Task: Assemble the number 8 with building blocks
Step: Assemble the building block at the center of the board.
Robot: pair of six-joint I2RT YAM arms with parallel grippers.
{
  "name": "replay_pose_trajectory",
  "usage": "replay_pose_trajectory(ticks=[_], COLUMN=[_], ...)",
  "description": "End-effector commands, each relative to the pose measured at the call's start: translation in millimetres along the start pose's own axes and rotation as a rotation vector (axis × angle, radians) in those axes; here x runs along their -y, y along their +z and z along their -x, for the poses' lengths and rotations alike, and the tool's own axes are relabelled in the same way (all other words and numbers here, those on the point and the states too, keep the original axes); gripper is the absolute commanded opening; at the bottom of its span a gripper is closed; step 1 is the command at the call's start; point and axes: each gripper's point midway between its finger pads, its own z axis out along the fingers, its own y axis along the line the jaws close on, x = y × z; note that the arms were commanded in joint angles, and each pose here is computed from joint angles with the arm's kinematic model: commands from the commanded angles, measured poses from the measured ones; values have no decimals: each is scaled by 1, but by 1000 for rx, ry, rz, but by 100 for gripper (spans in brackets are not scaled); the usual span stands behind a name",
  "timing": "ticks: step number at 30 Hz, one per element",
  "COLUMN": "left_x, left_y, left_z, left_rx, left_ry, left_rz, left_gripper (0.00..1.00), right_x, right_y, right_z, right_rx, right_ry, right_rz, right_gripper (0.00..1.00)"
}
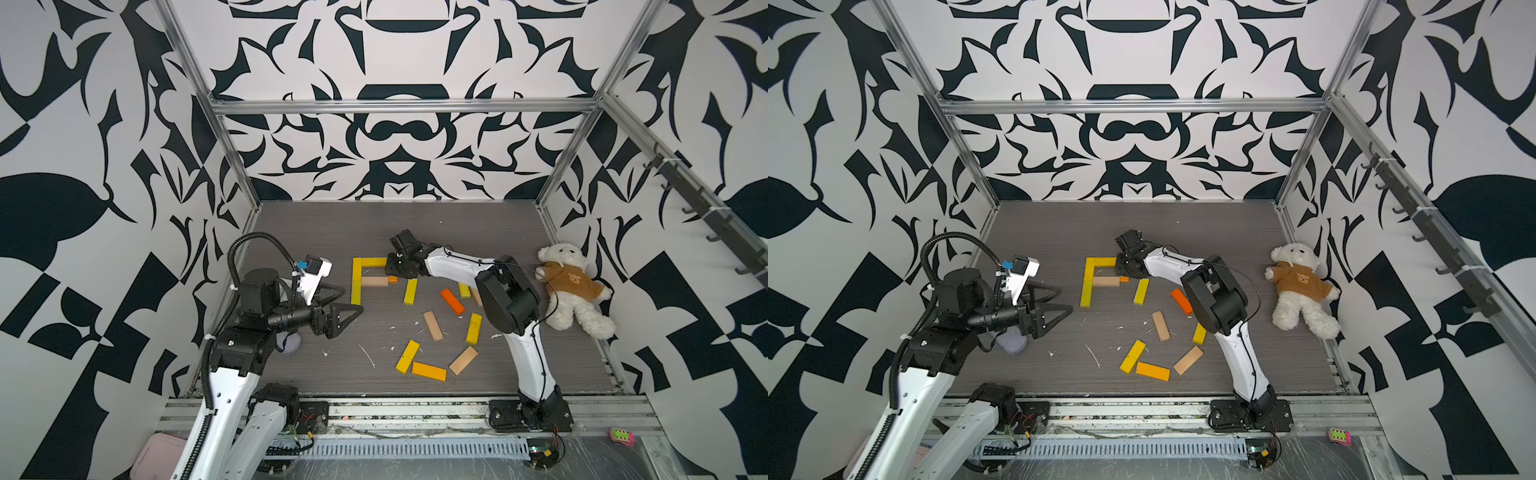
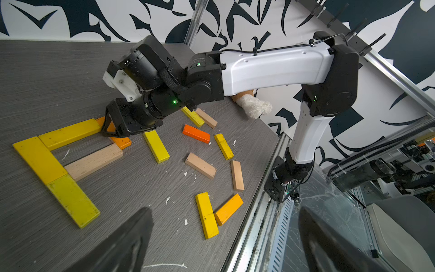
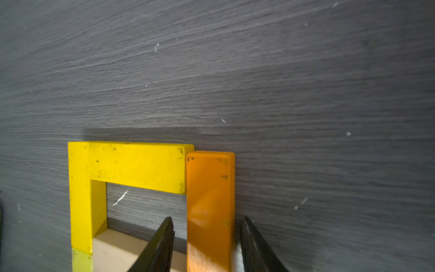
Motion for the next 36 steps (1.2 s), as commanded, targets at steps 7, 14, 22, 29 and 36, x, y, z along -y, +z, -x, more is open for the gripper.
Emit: replay_pose_trajectory(ticks=[7,14,22,29,36], left_x=[-2,-7,-10,-8,-4], left_y=[2,4,6,5,3], left_z=[-5,-6,-7,-6,-5], left_rx=[-5,-12,-20,-15,-6], left_ry=[3,-8,-22,-15,-5], left_rz=[-9,3,6,6,-1], left_gripper=[99,99,99,99,99], right_x=[-46,-32,10,42,47], right_y=[-48,-82,-110,-113,-94], right_z=[35,28,-1,-27,-43], right_rx=[112,131,115,93,51], right_ry=[-93,-131,-102,-79,-78], right_rz=[183,149,29,-84,-116], right_gripper=[58,59,50,49,48])
